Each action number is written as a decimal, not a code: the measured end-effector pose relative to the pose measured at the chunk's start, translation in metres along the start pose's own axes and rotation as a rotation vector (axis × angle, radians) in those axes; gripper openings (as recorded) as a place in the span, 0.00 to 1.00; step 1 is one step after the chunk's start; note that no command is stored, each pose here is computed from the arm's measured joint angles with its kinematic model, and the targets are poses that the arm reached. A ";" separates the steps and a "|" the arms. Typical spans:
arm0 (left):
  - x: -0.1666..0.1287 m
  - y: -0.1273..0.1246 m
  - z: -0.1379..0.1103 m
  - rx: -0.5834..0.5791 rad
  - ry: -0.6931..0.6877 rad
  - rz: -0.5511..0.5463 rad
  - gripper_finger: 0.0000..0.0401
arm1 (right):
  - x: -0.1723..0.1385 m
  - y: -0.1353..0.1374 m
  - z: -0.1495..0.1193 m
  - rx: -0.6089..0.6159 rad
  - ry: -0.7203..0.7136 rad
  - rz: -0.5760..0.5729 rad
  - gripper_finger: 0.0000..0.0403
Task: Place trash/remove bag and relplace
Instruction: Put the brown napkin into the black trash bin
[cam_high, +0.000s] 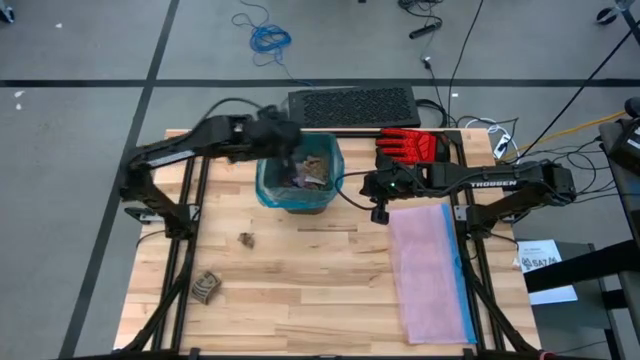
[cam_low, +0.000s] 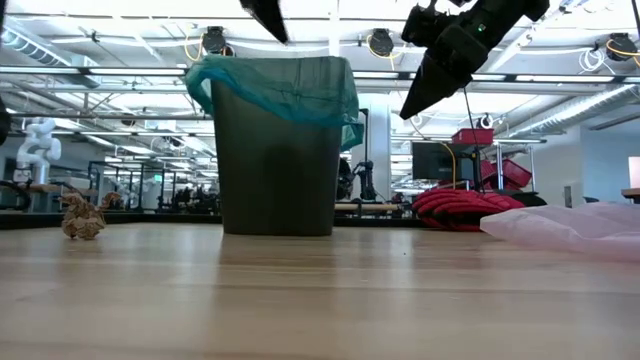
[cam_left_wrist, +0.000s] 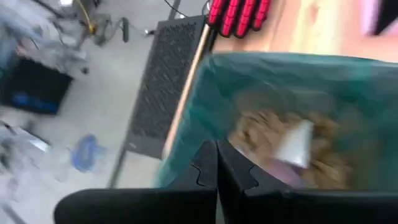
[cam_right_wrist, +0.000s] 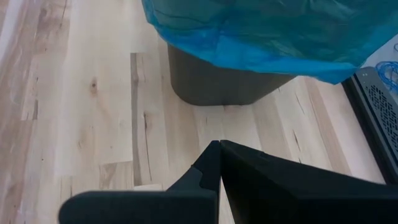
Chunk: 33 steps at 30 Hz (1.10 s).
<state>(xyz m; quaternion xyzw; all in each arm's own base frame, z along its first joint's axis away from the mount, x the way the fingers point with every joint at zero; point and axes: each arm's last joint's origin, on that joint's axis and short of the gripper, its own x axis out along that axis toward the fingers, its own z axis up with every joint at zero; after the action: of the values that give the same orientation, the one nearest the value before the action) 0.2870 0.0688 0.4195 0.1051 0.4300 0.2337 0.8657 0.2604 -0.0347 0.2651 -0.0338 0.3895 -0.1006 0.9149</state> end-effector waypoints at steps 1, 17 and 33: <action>-0.012 -0.001 -0.005 -0.041 0.004 -0.011 0.00 | 0.000 0.000 0.000 0.000 0.000 0.000 0.00; -0.025 -0.076 -0.143 -0.431 0.391 0.029 0.00 | 0.000 0.000 -0.004 -0.016 0.036 0.003 0.00; 0.006 -0.171 -0.198 -0.397 0.436 -0.311 0.01 | 0.000 0.000 -0.003 0.023 0.035 0.003 0.00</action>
<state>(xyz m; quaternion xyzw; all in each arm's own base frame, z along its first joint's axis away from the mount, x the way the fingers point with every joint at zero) 0.1869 -0.0807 0.2299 -0.1849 0.5620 0.1952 0.7822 0.2579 -0.0343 0.2628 -0.0209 0.4043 -0.1042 0.9084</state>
